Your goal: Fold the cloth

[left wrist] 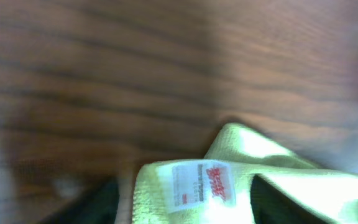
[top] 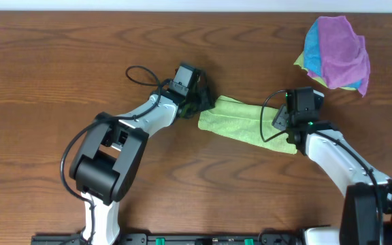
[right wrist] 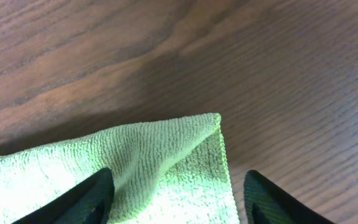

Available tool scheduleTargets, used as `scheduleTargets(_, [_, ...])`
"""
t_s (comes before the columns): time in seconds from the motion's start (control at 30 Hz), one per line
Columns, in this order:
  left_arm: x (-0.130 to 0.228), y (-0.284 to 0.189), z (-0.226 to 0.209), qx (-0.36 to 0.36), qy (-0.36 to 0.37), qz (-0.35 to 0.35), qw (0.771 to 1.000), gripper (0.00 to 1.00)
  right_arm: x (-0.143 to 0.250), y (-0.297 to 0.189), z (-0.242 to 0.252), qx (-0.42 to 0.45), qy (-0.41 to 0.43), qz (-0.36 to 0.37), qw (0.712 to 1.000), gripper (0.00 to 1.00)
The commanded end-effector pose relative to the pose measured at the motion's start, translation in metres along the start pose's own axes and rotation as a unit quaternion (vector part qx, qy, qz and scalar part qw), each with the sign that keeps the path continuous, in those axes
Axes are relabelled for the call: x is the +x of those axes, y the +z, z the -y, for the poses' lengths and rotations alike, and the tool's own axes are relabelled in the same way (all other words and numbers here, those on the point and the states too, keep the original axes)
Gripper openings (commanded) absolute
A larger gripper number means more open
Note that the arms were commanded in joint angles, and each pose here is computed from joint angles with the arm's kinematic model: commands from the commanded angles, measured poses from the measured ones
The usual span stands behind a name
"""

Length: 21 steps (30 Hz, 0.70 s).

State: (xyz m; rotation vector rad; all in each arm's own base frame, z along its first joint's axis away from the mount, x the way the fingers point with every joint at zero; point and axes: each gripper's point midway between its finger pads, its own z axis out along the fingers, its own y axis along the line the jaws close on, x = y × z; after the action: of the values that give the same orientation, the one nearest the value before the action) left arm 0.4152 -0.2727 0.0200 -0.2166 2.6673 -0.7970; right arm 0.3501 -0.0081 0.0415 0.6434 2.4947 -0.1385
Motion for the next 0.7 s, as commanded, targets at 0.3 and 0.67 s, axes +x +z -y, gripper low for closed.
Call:
scheduleTargets(0.3, [-0.026, -0.026, -0.003, -0.016, 0.011, 0.014, 1.000, 0.95, -0.018, -0.079, 0.012, -0.027, 0.118, 0.008, 0.993, 0.70])
scheduleTargets(0.67, [-0.020, -0.081, 0.000, -0.036, 0.117, -0.006, 0.992, 0.95, 0.076, -0.095, 0.035, 0.017, 0.274, -0.206, 0.939, 0.56])
